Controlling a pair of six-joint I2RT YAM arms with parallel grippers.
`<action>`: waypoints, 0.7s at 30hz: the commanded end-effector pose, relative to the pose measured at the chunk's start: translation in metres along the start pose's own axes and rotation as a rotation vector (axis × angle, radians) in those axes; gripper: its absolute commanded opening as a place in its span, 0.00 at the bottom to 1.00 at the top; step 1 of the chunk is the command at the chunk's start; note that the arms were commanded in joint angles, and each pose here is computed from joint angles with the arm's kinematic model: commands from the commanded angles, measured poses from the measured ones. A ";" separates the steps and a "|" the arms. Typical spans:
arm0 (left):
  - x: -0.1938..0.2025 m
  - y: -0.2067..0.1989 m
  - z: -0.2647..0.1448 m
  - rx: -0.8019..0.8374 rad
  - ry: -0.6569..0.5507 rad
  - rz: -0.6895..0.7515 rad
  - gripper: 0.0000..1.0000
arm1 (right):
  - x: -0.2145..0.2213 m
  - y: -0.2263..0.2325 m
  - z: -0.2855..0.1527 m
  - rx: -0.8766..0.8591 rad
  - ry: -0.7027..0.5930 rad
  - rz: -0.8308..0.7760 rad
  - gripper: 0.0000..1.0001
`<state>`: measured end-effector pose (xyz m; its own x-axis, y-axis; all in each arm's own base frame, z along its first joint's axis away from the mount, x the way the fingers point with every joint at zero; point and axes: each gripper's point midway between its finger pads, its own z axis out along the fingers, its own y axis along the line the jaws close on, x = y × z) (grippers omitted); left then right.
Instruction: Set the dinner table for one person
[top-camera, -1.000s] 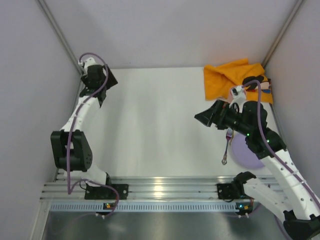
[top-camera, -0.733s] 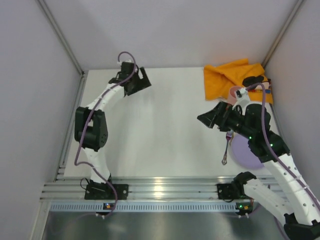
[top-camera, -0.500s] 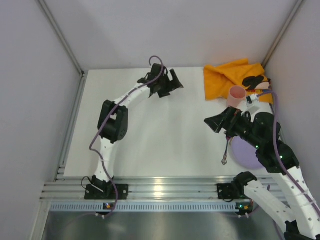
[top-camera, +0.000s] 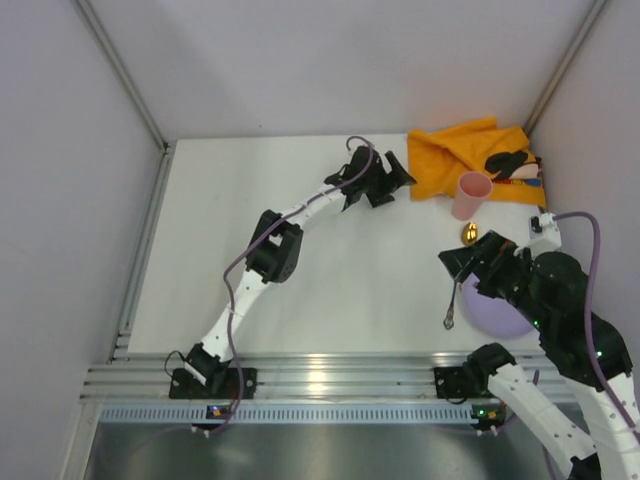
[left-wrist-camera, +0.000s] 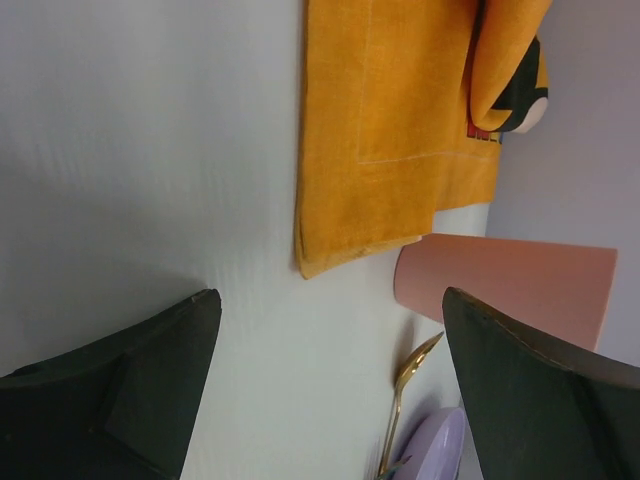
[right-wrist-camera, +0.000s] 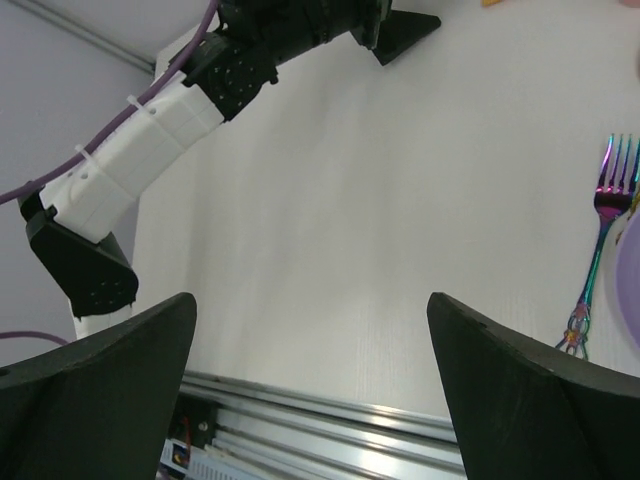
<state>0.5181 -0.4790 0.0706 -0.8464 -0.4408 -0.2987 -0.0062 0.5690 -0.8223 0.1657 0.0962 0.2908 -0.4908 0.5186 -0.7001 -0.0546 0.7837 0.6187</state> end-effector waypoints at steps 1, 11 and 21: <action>0.011 -0.001 0.023 0.027 -0.019 -0.089 0.99 | -0.008 -0.014 -0.017 0.084 -0.041 0.025 1.00; 0.060 -0.005 0.064 0.076 -0.056 -0.056 0.91 | -0.017 -0.031 -0.035 0.189 -0.082 0.029 1.00; 0.048 -0.002 0.078 0.104 -0.159 -0.098 0.31 | -0.032 -0.043 -0.050 0.264 -0.149 0.008 1.00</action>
<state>0.5041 -0.5701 0.0497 -0.7827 -0.5411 -0.3077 0.0599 0.4265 -0.9025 0.1439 0.0427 0.2958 -0.4023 0.5522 -0.7302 0.1520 0.8268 0.5416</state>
